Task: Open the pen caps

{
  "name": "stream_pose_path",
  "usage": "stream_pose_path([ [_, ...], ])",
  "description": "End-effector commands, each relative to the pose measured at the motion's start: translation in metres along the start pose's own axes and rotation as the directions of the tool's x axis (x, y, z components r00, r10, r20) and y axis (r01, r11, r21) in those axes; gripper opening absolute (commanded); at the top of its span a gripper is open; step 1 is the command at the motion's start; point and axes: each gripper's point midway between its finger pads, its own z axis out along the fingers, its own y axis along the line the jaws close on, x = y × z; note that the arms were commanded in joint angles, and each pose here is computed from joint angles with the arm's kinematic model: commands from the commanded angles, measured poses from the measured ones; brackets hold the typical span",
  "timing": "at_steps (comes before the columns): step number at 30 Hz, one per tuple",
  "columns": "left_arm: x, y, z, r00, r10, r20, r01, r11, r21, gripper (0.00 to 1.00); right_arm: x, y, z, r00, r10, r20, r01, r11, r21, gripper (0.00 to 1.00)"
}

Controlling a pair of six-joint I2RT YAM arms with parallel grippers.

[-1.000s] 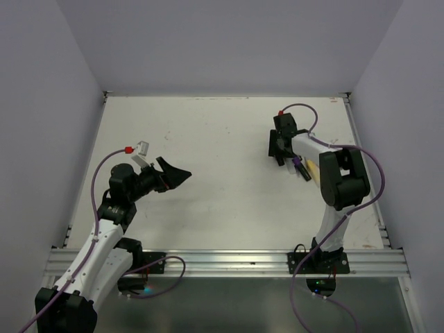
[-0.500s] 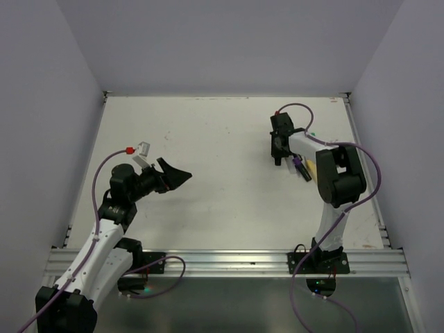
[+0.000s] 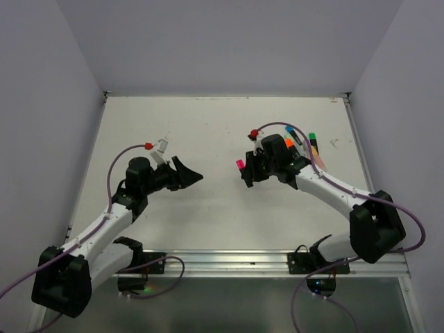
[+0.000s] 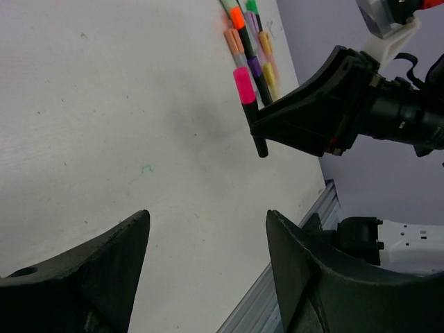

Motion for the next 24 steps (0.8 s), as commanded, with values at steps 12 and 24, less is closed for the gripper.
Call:
stream_pose_path([
  [12,-0.009,-0.034,0.065,1.000,-0.016,0.013,0.015,1.000,0.018,0.59,0.020,0.109,-0.020,0.998,-0.045,0.040,0.055,0.961,-0.269,0.00],
  [24,0.010,-0.037,0.078,0.997,-0.078,-0.026,0.079,0.997,0.023,0.53,0.006,0.134,-0.020,0.995,-0.053,0.089,0.076,0.957,-0.279,0.00],
])
